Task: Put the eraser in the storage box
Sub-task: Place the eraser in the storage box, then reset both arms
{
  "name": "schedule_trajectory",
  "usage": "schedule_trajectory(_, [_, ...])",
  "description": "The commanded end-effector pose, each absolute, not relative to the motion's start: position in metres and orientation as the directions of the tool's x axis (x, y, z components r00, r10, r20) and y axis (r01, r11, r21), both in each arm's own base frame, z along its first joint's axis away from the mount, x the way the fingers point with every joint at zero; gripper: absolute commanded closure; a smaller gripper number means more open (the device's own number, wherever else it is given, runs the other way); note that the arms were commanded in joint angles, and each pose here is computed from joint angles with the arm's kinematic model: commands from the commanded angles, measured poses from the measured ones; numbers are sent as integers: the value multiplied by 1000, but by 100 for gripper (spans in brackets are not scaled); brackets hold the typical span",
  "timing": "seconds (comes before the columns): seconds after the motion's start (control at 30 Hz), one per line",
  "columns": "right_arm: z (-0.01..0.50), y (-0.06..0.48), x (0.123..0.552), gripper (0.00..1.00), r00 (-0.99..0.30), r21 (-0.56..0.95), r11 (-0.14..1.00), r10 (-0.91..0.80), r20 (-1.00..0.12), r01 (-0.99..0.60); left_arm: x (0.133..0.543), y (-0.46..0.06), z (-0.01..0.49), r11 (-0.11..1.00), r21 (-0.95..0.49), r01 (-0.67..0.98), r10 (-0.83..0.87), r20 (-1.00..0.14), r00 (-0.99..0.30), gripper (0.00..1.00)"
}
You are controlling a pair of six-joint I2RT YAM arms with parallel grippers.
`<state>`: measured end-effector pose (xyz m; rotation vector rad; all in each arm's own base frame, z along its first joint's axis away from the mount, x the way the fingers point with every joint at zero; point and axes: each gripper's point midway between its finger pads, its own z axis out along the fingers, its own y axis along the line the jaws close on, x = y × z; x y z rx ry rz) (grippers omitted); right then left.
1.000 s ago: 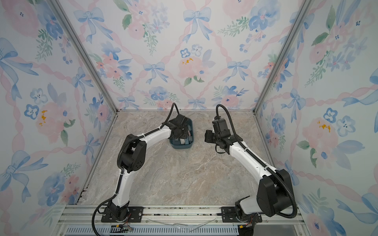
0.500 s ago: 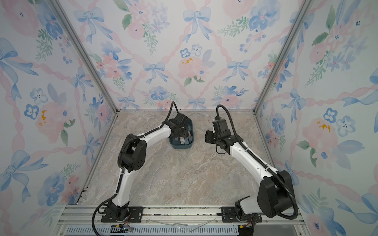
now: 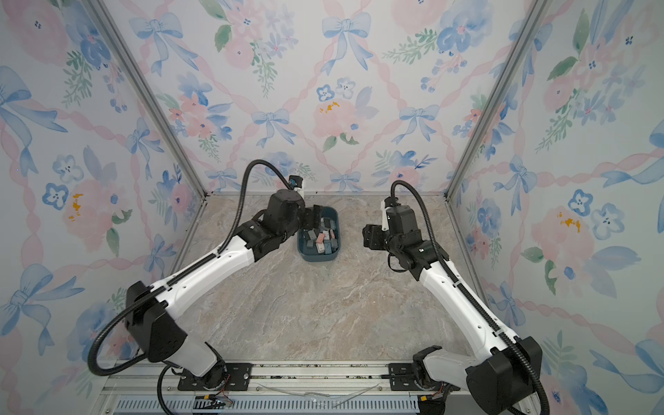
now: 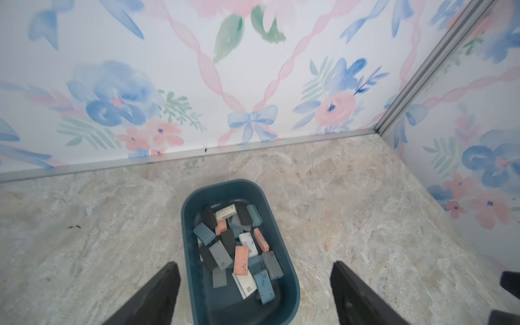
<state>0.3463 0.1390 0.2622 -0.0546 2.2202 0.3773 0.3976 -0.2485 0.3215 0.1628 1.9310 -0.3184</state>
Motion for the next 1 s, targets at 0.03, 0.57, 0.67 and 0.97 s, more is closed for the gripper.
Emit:
schedule_trajectory(0.03, [281,127,327,4,-595,190,957,24,-803,-217,377,-205,333,958,-149,243,-92,-969,-231,7])
schedule_trajectory(0.57, [196,21,328,4,-483,91,995,96,-870,34,300,25,227,926,-132,-354,-145,-989,-9,2])
schedule_trajectory(0.67, [174,2,333,4,-467,112,991,133,-874,72,297,44,202,909,-97,-406,-124,-991,-41,2])
schedule_trajectory(0.97, [136,-9,345,4,-435,32,997,58,-899,67,316,40,149,952,7,-306,-36,-990,-137,2])
